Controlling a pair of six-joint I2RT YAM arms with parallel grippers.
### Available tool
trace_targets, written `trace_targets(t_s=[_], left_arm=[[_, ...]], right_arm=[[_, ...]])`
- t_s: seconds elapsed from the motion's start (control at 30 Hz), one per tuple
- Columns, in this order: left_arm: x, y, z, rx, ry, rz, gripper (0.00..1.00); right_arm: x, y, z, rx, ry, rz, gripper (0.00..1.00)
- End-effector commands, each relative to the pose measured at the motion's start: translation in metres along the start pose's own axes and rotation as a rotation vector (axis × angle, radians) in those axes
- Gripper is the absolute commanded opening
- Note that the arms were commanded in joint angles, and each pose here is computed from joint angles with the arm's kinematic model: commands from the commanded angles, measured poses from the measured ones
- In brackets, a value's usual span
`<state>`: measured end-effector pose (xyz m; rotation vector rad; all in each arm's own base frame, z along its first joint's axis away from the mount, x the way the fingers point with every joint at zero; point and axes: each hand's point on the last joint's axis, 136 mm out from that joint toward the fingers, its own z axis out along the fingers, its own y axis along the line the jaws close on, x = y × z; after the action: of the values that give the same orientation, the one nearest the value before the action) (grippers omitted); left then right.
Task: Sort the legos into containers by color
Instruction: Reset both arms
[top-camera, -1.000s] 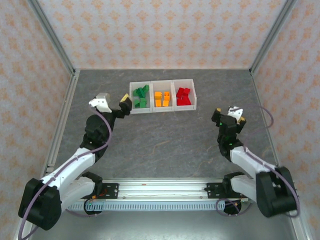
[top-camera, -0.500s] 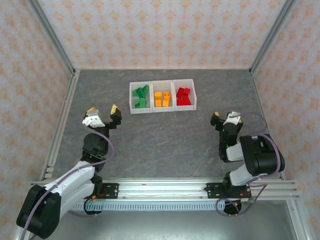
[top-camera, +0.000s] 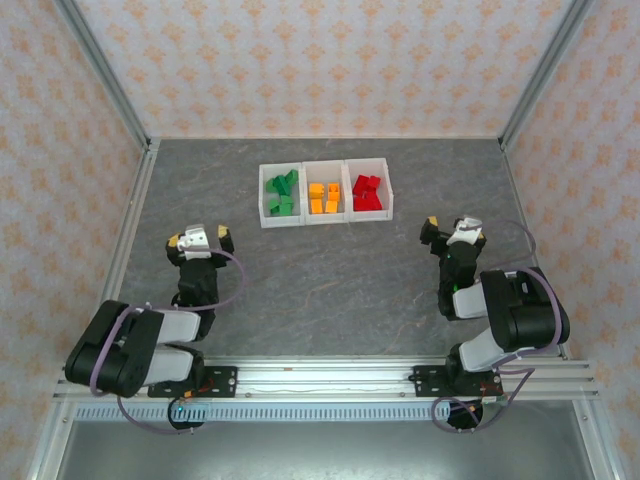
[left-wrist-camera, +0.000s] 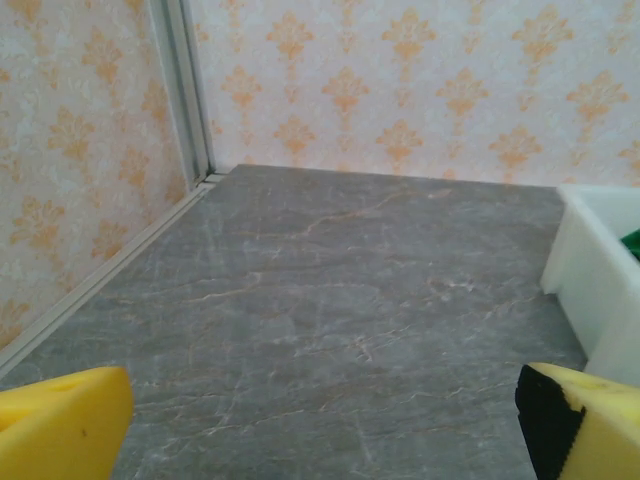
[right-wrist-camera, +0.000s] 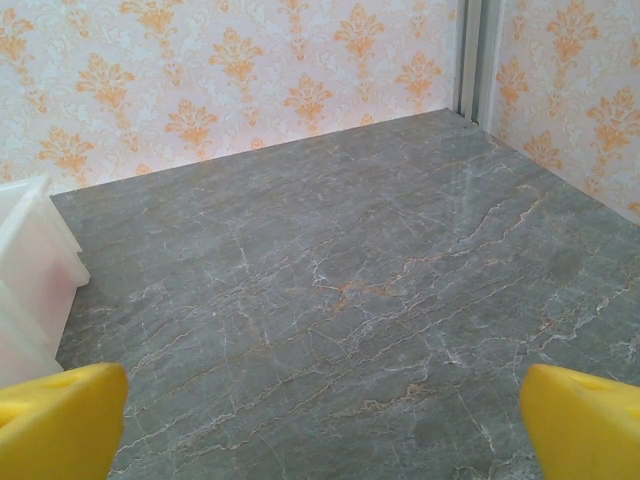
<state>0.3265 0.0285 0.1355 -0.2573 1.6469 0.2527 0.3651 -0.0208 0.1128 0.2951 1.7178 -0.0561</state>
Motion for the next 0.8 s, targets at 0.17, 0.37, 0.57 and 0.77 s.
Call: trace_targets(t_s=[0.17, 0.37, 0.57, 0.77], left_arm=[[-0.011, 0.007, 0.009, 0.054, -0.093, -0.088, 1.0], [-0.006, 0.02, 0.04, -0.056, -0.039, -0.115, 1.0], [-0.006, 0.023, 0.037, -0.092, -0.044, -0.11, 0.99], [-0.006, 0.02, 0.037, -0.086, -0.043, -0.097, 0.99]], right_arm=[[-0.014, 0.002, 0.003, -0.006, -0.047, 0.008, 1.0], [-0.014, 0.002, 0.003, -0.006, -0.048, 0.009, 1.0], [-0.013, 0.002, 0.005, -0.007, -0.04, 0.008, 1.0], [-0.013, 0.002, 0.006, -0.028, -0.032, 0.015, 1.0]])
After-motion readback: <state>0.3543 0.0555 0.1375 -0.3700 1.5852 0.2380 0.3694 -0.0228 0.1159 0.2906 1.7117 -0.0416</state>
